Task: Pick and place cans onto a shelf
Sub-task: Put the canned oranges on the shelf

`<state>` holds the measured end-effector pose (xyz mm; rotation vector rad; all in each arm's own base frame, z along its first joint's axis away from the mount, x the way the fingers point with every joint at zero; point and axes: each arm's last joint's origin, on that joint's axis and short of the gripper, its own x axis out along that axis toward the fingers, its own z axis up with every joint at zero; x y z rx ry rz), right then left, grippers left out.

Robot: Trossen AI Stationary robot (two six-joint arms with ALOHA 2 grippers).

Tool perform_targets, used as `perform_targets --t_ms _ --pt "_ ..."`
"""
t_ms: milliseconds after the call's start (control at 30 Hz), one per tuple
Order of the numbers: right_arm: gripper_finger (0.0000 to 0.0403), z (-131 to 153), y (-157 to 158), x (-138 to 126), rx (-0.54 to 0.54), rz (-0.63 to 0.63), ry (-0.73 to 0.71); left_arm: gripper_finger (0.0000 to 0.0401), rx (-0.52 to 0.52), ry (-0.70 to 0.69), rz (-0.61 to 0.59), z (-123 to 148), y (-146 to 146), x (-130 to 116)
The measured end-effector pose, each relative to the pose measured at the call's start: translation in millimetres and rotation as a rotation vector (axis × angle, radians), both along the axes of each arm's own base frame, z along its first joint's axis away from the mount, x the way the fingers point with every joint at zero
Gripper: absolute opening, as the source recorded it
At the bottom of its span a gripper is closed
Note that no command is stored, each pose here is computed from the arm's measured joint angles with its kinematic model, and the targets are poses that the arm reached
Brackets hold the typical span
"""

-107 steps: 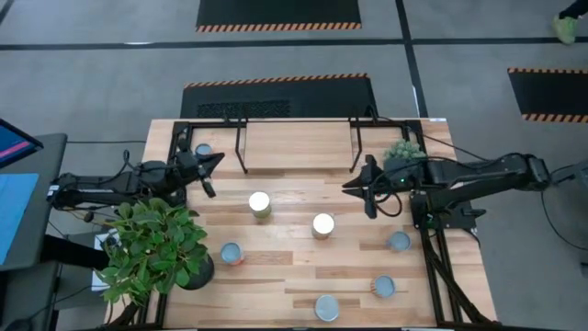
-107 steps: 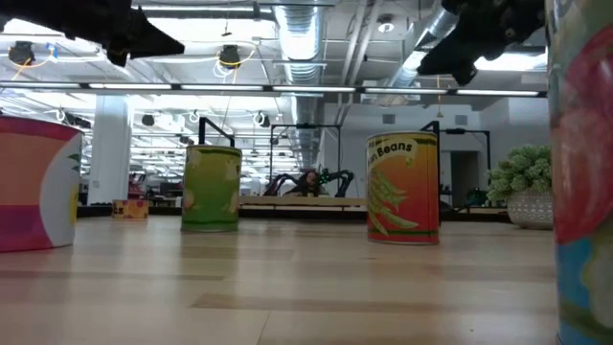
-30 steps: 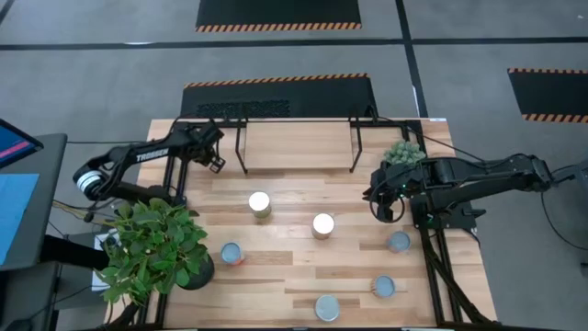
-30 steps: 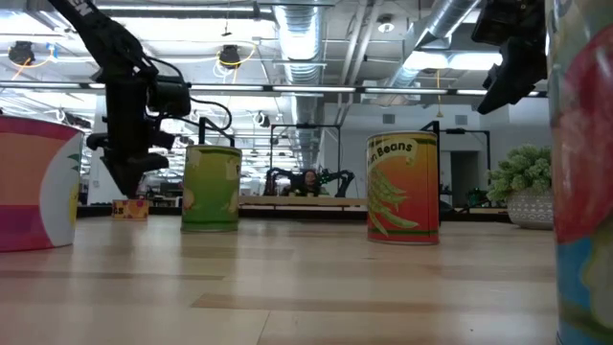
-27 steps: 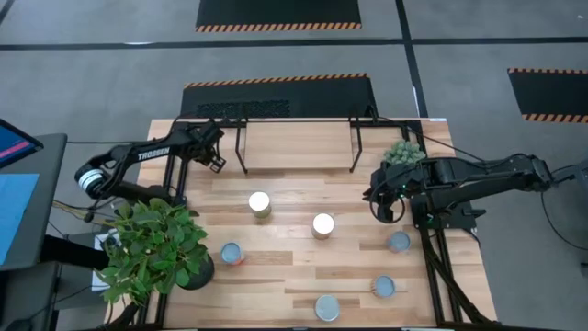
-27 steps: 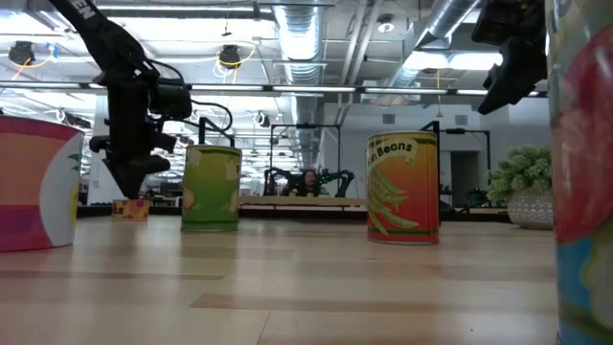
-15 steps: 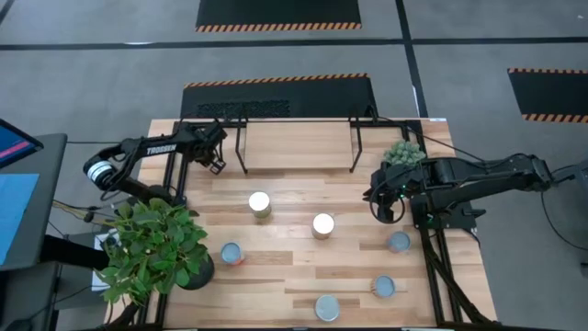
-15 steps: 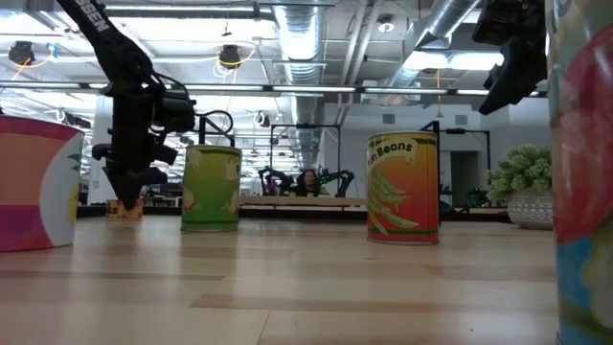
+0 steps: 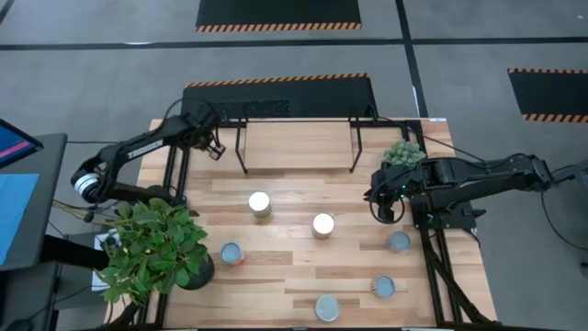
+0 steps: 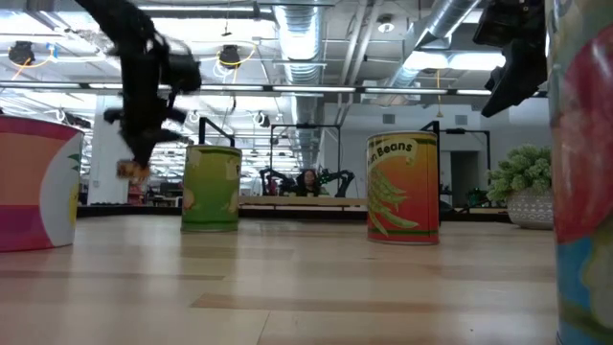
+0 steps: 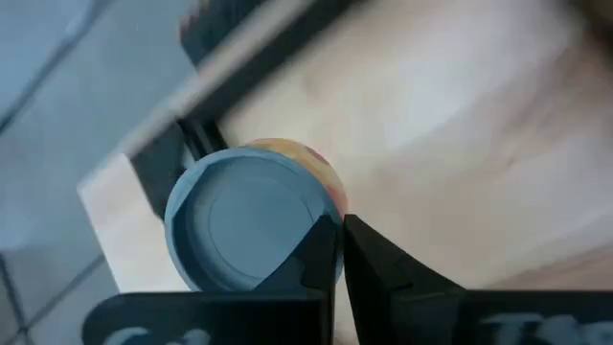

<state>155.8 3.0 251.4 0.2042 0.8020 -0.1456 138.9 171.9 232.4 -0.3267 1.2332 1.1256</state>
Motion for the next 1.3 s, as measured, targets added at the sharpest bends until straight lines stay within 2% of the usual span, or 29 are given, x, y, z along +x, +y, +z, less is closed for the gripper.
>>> perform_targets --t_ms 200,300,400,533,667,833,1033,1167,1300 --pt "0.0095 0.0 0.0 0.0 -0.001 0.0 0.0 0.0 0.183 -0.22 -0.053 59.5 -19.9 5.7" --pt "0.0095 0.1 0.0 0.1 -0.004 0.003 -0.001 0.0 0.282 -0.433 -0.119 83.5 -29.4 15.4" --pt "0.0095 0.3 0.0 0.3 -0.005 0.004 -0.004 0.0 0.351 -0.669 -0.249 102.4 -37.0 34.5" --pt "0.0095 0.3 0.0 0.3 -0.007 0.006 -0.004 0.0 0.376 -0.826 -0.404 105.3 -45.3 73.6" --pt "0.0095 0.3 0.0 0.3 -0.007 0.005 -0.004 0.0 0.388 -0.901 -0.55 94.2 -50.2 118.3" --pt "0.0095 0.3 0.0 0.3 -0.007 0.005 -0.004 0.0 0.332 -0.85 -0.635 83.8 -40.6 169.1" --pt "0.0095 0.0 -0.1 0.1 -0.007 0.005 0.0 0.0 0.242 -0.632 -0.724 85.9 -24.8 221.6" --pt "0.0095 -0.5 -0.1 -0.4 -0.007 0.005 0.007 0.0 0.171 -0.481 -0.783 82.4 -15.5 246.2" --pt "0.0095 -1.6 -0.1 -1.8 -0.003 0.0 0.025 0.0 0.072 -0.367 -0.836 65.2 -8.9 263.5"
